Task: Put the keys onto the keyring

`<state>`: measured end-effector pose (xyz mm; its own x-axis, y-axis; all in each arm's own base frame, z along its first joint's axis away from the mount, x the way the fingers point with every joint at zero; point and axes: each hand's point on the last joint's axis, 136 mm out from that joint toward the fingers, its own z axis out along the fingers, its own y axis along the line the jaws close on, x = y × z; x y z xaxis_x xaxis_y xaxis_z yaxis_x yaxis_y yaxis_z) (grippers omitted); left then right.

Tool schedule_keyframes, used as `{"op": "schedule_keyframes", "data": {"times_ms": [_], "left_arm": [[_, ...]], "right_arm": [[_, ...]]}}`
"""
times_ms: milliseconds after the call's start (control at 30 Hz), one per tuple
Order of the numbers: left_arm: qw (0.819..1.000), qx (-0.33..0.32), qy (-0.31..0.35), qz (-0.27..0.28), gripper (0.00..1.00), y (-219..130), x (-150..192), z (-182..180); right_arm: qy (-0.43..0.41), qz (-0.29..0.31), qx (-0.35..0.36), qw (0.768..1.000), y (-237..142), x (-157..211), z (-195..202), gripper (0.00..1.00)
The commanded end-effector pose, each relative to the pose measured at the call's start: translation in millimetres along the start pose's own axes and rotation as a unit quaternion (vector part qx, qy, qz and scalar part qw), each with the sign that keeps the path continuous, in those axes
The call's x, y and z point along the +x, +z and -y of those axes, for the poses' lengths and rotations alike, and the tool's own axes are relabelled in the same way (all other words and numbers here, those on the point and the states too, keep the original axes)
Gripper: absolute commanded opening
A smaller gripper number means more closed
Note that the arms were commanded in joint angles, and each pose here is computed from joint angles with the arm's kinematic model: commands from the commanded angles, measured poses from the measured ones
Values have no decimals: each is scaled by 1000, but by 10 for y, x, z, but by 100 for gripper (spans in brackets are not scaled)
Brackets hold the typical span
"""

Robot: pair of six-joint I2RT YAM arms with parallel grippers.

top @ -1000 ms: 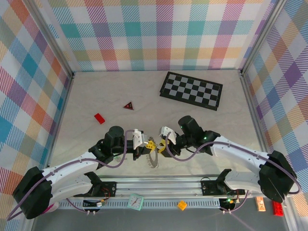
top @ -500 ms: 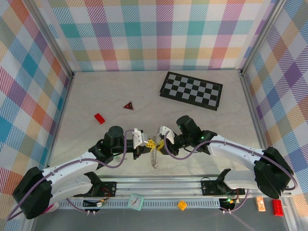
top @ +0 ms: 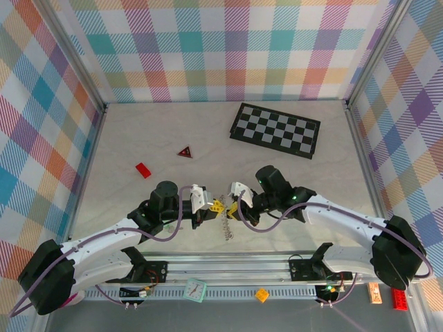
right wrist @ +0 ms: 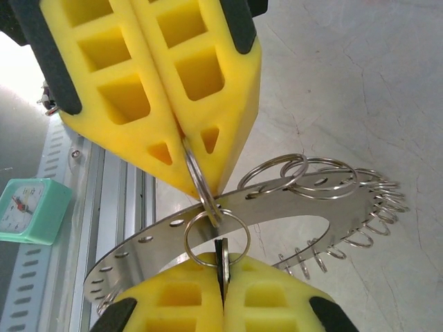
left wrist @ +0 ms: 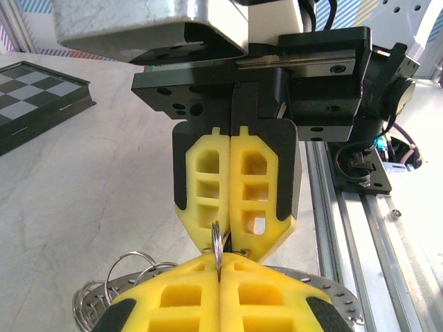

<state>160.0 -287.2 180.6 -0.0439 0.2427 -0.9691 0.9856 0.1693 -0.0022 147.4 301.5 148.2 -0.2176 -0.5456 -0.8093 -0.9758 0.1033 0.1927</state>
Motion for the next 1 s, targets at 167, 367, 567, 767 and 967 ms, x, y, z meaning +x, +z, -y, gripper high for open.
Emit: {"op": "schedule_keyframes", "data": {"times_ms": [167,367,567,767,967], "left_arm": [[1000,7,20,19,0,12,-107,26],[1000,5,20,17,0,4,-108,24],[1000,-4,20,2,0,-6,-51,1],[1000,-4,20,-10,0,-4,-16,-1],[1000,-6,19,-17,0,-1,5,-13]], "right_arm": [[-35,8,-1,999,-104,-202,-55,0],[-46,13,-2,999,-123,-290,-61,0],[-55,23,2,998,-173,-358,-72,0],[-61,28,9,998,-211,-397,-75,0],[-67,25,20,997,-247,-397,-62,0]]}}
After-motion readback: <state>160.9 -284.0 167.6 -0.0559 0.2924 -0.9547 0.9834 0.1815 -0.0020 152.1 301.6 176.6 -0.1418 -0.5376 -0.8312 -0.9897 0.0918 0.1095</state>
